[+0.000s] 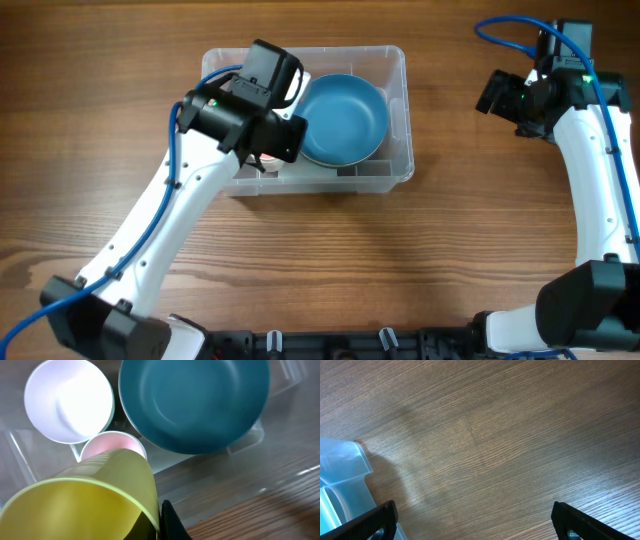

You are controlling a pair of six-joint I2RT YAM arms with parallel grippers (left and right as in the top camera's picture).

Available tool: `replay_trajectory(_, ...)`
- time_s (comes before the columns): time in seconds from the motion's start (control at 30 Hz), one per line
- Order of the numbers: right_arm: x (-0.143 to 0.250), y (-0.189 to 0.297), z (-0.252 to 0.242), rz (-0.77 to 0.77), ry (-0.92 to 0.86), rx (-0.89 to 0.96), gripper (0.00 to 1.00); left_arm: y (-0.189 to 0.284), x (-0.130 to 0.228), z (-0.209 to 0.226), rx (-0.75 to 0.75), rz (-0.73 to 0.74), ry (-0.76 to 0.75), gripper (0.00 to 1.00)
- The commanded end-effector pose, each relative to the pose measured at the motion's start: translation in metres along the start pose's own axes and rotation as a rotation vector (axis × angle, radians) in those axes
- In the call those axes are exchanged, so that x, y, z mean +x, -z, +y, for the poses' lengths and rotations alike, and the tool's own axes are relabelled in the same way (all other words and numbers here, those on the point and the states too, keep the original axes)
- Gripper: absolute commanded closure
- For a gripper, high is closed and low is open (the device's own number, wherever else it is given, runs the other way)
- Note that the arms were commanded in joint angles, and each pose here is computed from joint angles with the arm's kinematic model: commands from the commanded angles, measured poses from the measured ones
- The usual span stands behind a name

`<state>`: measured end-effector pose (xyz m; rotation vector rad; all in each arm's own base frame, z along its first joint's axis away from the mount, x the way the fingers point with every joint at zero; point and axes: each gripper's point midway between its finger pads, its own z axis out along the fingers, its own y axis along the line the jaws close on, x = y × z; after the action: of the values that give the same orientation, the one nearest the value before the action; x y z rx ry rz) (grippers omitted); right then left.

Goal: Pack container

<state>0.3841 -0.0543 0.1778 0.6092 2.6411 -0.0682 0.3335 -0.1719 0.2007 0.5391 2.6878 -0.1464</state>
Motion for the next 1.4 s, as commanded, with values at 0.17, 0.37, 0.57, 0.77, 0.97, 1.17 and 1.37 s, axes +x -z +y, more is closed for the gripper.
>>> replay_trajectory(0.17,-0.004,0.008,-0.001,-0.028,-0.005,0.003,0.0,-0.047,0.003,0.007,-0.048,0.102,0.015,0.96)
replay_trajectory(0.37,-0.004,0.008,-0.001,-0.028,-0.005,0.003,0.0,-0.055,-0.002,0.024,-0.062,0.095,0.058,0.96)
replay_trajectory(0.57,-0.004,0.008,-0.001,-0.028,-0.005,0.003,0.0,-0.054,-0.001,0.04,-0.075,0.099,0.097,0.19)
replay_trajectory(0.77,-0.004,0.008,-0.001,-0.028,-0.006,0.003,0.0,-0.055,-0.002,0.033,-0.035,0.095,0.099,0.09)
replay_trajectory(0.97,-0.004,0.008,-0.001,-0.028,-0.006,0.003,0.01,-0.022,-0.018,0.06,-0.076,-0.025,0.168,0.1)
replay_trajectory(1.17,-0.004,0.008,-0.001,-0.028,-0.005,0.003,0.0,0.036,-0.015,0.149,-0.182,-0.182,0.443,0.01)
replay_trajectory(1.37,-0.004,0.008,-0.001,-0.028,-0.005,0.003,0.0,0.065,0.019,0.242,-0.312,-0.238,0.688,0.0)
